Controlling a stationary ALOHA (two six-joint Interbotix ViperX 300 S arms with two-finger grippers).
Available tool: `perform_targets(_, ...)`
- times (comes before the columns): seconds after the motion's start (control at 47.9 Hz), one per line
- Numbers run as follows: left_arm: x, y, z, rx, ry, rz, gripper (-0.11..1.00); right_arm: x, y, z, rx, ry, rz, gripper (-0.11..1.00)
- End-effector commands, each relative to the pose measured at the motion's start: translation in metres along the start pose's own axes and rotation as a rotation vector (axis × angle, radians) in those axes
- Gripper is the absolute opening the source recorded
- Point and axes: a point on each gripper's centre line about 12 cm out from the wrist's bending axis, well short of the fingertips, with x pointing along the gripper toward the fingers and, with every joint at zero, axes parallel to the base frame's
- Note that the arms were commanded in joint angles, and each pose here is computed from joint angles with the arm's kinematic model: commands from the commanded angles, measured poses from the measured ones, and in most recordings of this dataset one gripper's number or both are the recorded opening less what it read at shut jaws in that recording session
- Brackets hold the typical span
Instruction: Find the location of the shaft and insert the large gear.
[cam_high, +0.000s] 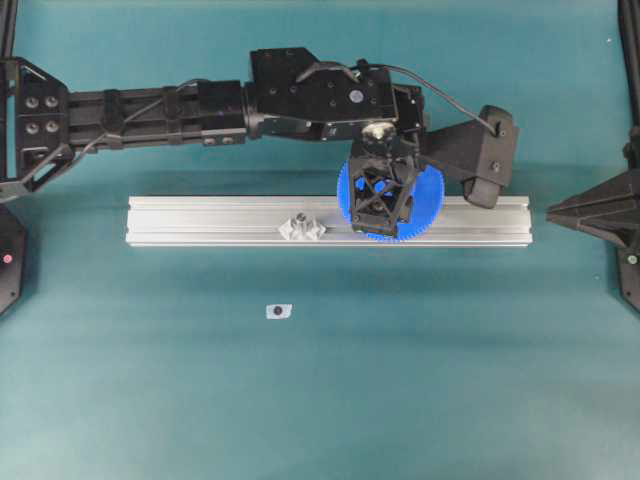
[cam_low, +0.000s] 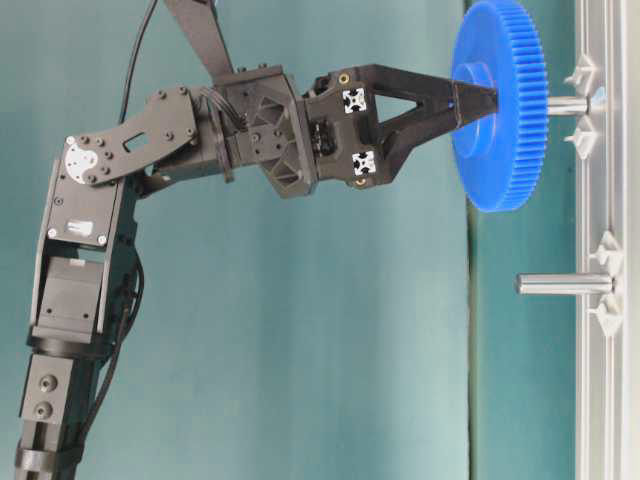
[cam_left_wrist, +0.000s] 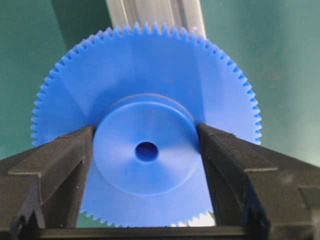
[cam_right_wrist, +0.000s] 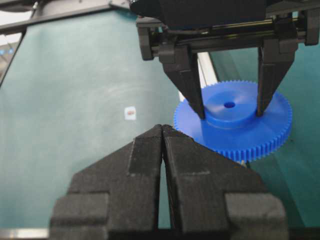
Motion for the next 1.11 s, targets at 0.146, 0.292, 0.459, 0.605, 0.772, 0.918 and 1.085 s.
perform_targets(0.146,-0.018,0.023,-0.003,-0.039,0.021,0.009,0.69,0.0,0.0,0.004,0.006,-0.012,0.001,0.03)
perform_targets(0.292,-0.016,0.023,-0.002,-0.039,0.042,0.001,0.69,0.0,0.001,0.004,0.008,-0.012,0.002,0.03)
perform_targets(0.459,-0.017,0.023,-0.001,-0.042,0.037,0.003,0.69,0.0,0.001,0.005,0.008,-0.017,0.002,0.03)
perform_targets(0.605,-0.017,0.022,0.005,-0.041,-0.006,0.017,0.69,0.0,0.001,0.005,0.008,-0.015,0.001,0.03)
perform_targets(0.772,-0.015,0.019,0.011,-0.039,-0.044,0.03,0.69,0.0,0.001,0.005,0.008,-0.017,0.002,0.03)
perform_targets(0.918,-0.015,0.019,0.01,-0.08,-0.045,0.029,0.69,0.0,0.001,0.004,0.008,-0.014,0.001,0.03)
perform_targets(1.085,-0.016,0.018,0.01,-0.088,-0.044,0.027,0.69,0.0,0.001,0.005,0.008,-0.015,0.001,0.03)
